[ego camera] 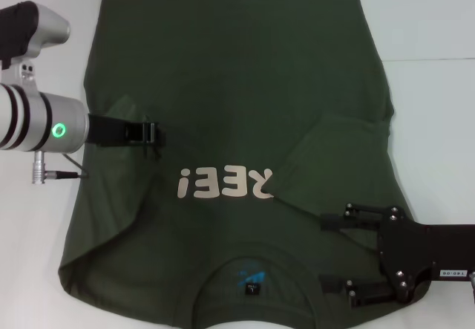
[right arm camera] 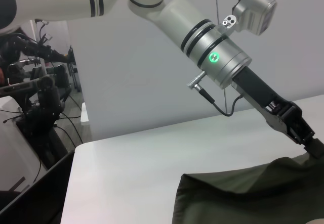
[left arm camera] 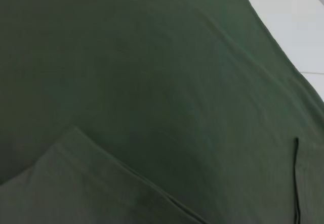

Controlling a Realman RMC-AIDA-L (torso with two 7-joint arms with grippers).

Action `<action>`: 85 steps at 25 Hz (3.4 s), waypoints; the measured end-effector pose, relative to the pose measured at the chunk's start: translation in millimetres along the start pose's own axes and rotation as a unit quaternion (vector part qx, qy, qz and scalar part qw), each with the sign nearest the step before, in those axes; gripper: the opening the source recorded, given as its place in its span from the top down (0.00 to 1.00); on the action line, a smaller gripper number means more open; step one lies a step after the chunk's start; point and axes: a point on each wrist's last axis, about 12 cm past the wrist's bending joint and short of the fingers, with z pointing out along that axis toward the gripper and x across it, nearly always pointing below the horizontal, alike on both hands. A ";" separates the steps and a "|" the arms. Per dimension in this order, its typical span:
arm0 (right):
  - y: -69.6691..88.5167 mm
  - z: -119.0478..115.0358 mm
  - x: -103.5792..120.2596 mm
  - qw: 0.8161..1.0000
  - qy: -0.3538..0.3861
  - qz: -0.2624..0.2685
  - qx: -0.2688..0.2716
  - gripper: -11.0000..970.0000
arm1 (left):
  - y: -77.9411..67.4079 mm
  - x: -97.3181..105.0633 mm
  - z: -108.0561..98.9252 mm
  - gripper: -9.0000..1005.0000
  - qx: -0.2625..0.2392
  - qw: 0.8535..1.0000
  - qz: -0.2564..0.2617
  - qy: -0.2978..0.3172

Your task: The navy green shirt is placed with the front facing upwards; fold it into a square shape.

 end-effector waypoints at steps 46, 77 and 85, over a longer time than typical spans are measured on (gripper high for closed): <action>-33.3 -66.3 -75.8 0.889 0.191 0.406 0.090 0.15 | -22.0 33.2 -26.1 0.06 0.299 0.906 0.292 -0.070; -72.0 -5.3 -57.4 0.798 0.418 0.375 0.218 0.15 | -25.1 43.0 -19.4 0.06 0.312 0.907 0.273 -0.068; -69.9 1.1 -51.2 0.800 0.426 0.360 0.222 0.32 | -23.9 43.4 -20.0 0.06 0.311 0.908 0.271 -0.070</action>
